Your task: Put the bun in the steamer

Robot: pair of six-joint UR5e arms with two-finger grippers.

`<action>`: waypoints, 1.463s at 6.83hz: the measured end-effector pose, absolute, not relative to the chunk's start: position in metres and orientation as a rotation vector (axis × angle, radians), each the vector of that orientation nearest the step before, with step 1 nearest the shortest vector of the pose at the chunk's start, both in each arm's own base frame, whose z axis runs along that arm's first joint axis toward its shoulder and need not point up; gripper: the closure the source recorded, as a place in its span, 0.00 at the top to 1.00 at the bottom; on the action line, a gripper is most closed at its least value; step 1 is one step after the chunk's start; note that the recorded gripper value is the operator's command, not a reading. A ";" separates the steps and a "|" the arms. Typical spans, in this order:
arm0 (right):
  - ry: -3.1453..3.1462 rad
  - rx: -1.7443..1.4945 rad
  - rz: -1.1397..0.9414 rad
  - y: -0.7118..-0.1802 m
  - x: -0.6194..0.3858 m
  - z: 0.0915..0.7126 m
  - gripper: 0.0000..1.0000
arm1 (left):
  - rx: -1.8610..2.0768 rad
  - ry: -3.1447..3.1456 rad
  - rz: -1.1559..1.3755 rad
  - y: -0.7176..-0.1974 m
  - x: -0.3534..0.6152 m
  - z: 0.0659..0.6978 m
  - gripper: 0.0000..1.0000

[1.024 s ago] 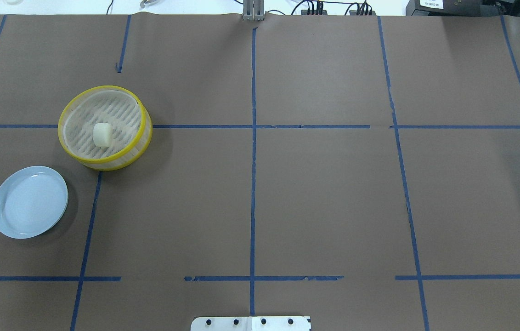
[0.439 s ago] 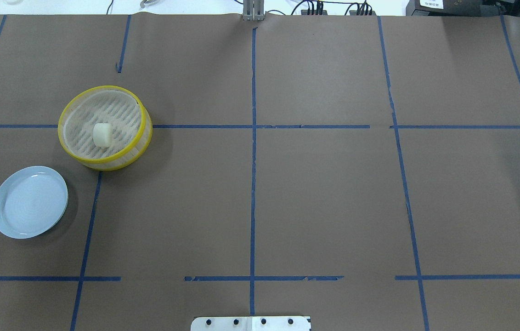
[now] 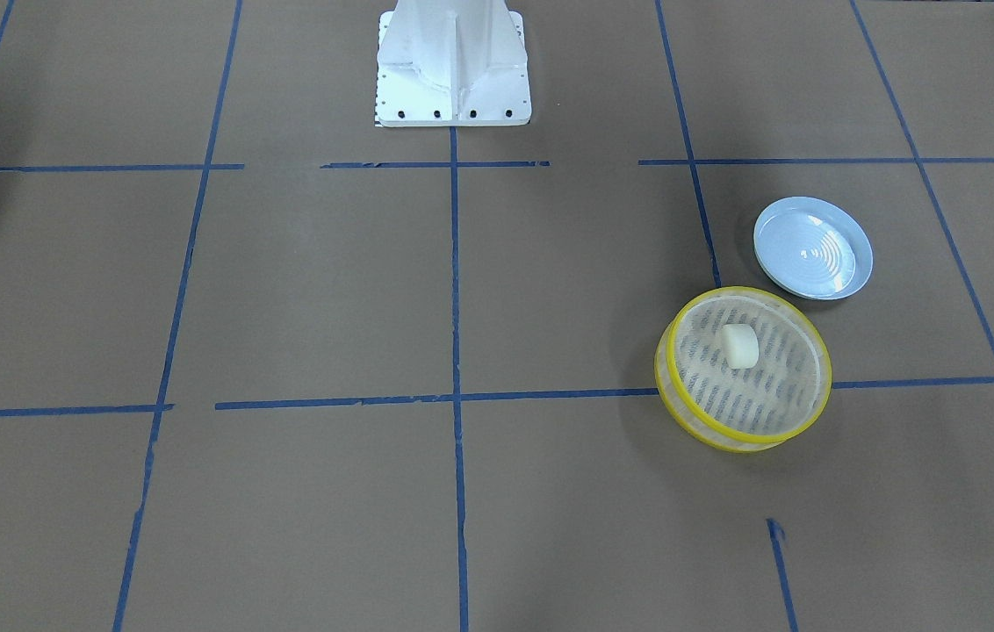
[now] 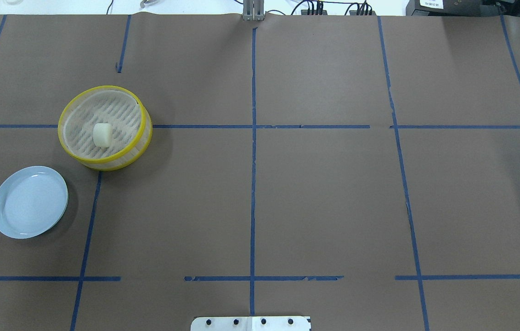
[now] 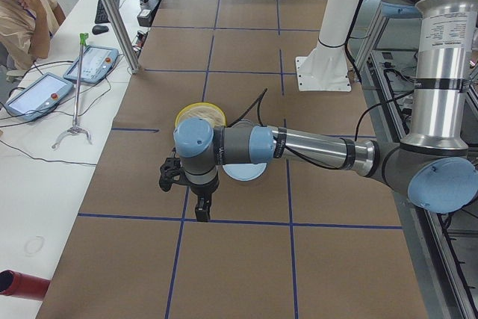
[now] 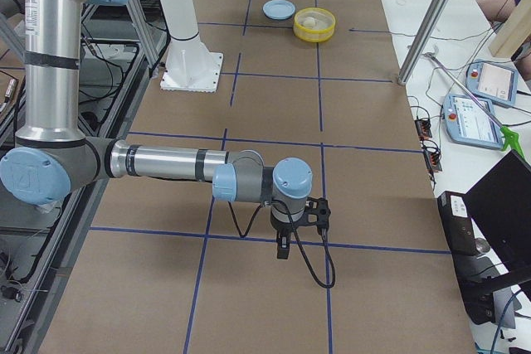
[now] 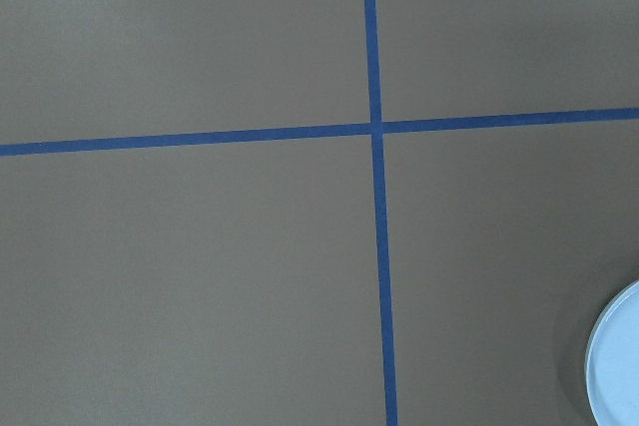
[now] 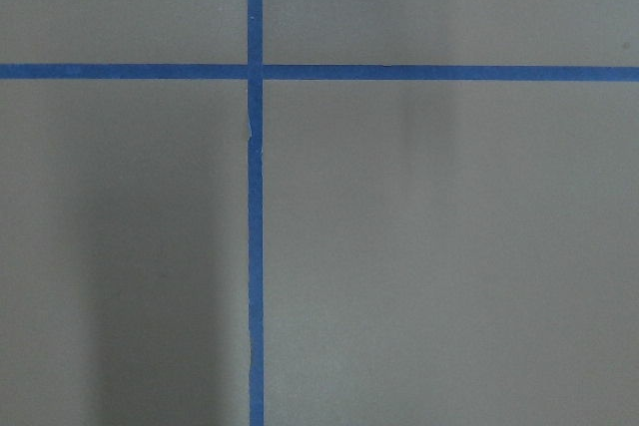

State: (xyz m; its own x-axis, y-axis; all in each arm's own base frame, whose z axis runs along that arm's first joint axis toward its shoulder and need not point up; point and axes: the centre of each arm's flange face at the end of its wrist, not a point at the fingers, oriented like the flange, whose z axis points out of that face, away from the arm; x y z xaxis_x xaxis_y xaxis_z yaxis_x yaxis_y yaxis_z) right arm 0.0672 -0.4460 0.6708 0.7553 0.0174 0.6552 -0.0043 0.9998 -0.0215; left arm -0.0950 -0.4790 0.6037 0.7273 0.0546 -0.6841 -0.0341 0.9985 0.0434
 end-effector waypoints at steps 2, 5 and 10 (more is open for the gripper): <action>-0.715 -0.019 0.012 -0.446 0.067 0.671 1.00 | 0.026 0.754 0.048 -0.479 -0.095 0.605 1.00; -0.715 -0.019 0.012 -0.446 0.067 0.671 1.00 | 0.031 0.755 0.050 -0.481 -0.095 0.603 1.00; -0.715 -0.019 0.012 -0.446 0.067 0.671 1.00 | 0.038 0.754 0.053 -0.485 -0.095 0.598 1.00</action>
